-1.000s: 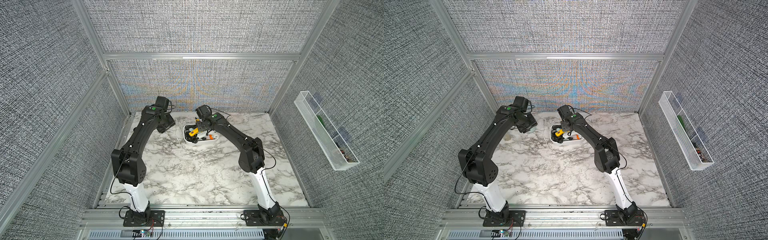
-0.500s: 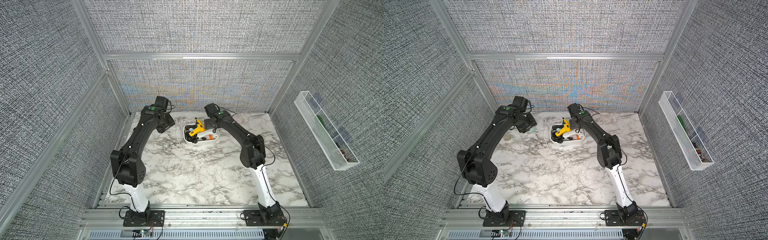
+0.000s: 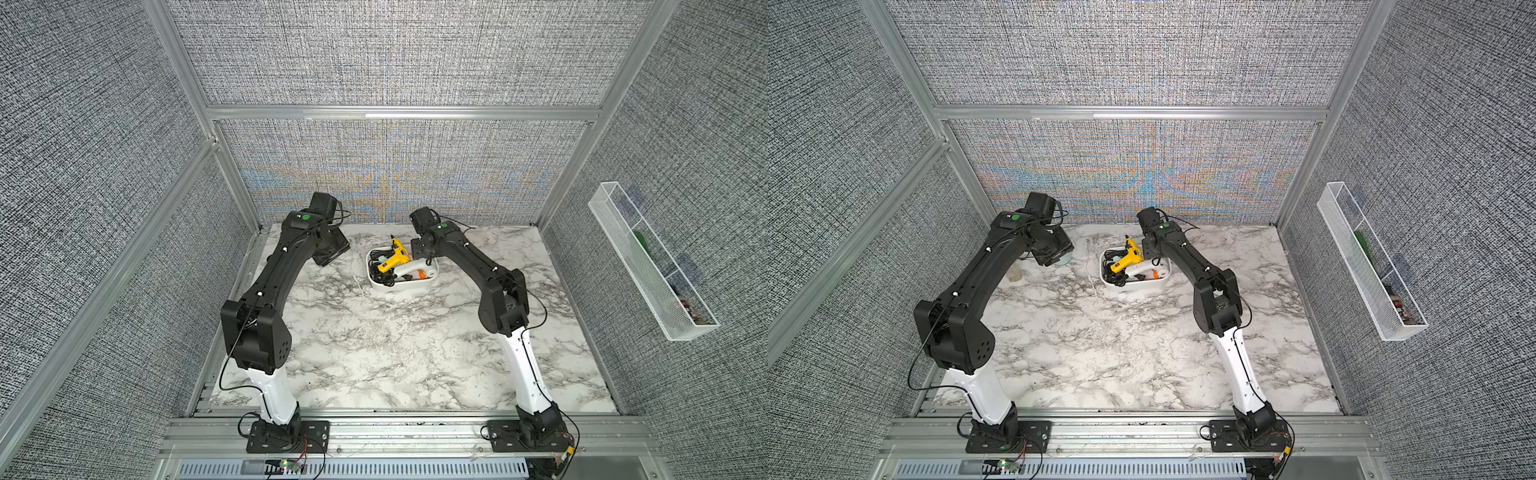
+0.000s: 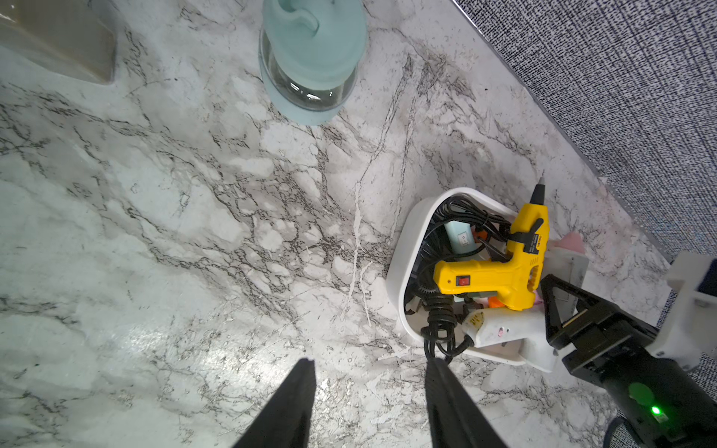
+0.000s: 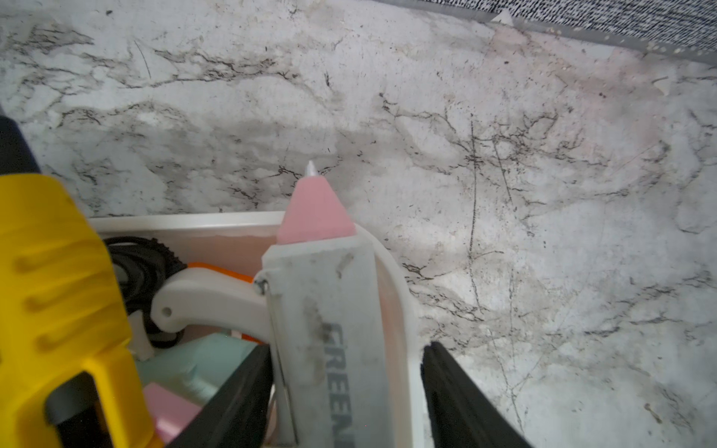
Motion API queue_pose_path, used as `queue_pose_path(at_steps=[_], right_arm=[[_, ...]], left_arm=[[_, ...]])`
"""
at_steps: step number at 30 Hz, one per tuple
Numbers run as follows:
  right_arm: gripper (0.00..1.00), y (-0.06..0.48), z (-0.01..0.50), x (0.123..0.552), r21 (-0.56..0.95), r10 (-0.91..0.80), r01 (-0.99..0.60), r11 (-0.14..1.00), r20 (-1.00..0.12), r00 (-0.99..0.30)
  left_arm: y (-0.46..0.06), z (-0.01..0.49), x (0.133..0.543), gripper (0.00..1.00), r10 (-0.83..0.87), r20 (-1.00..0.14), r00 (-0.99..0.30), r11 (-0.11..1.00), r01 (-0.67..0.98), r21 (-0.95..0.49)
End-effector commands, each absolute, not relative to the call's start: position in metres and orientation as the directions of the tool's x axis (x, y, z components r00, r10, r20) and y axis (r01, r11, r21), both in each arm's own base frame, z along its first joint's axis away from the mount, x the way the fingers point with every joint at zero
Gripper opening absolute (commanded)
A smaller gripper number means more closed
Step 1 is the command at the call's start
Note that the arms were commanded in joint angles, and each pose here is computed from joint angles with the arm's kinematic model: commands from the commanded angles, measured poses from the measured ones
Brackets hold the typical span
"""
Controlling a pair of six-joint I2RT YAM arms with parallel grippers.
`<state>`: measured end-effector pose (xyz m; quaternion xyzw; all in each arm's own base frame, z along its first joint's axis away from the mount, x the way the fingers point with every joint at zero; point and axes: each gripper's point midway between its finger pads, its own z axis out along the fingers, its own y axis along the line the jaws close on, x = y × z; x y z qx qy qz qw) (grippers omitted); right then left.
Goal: Put the hot melt glue gun into the storage box
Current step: Adjust the hot melt adhesive gun in the storage box.
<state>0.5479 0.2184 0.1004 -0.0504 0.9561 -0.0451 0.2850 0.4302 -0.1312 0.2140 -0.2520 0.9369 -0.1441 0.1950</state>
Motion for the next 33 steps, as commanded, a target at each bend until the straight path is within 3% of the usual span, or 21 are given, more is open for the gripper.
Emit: queue_pose_path(at_steps=[1,7,10,25,33], right_arm=[[0.56,0.211,0.092,0.548,-0.13,-0.118,-0.058,0.99,-0.523,-0.844],[0.27,0.206,0.112,0.551,-0.136,-0.118,-0.049,0.989,-0.558,-0.821],[0.21,0.203,0.129,0.55,-0.148,-0.12,-0.04,0.988,-0.583,-0.804],[0.18,0.215,0.182,0.546,-0.154,-0.159,-0.074,0.985,-0.675,-0.721],[0.18,0.231,0.155,0.569,-0.124,-0.119,-0.047,0.991,-0.671,-0.732]], left_arm=[[-0.129,0.218,0.429,0.51,-0.526,-0.3,-0.796,0.834,-0.413,-0.365],[-0.128,0.22,0.429,0.51,-0.522,-0.301,-0.798,0.837,-0.411,-0.362],[-0.128,0.221,0.429,0.52,-0.522,-0.303,-0.797,0.837,-0.411,-0.361],[-0.129,0.216,0.431,0.51,-0.523,-0.297,-0.799,0.836,-0.413,-0.361],[-0.126,0.218,0.427,0.52,-0.526,-0.305,-0.794,0.837,-0.419,-0.353]])
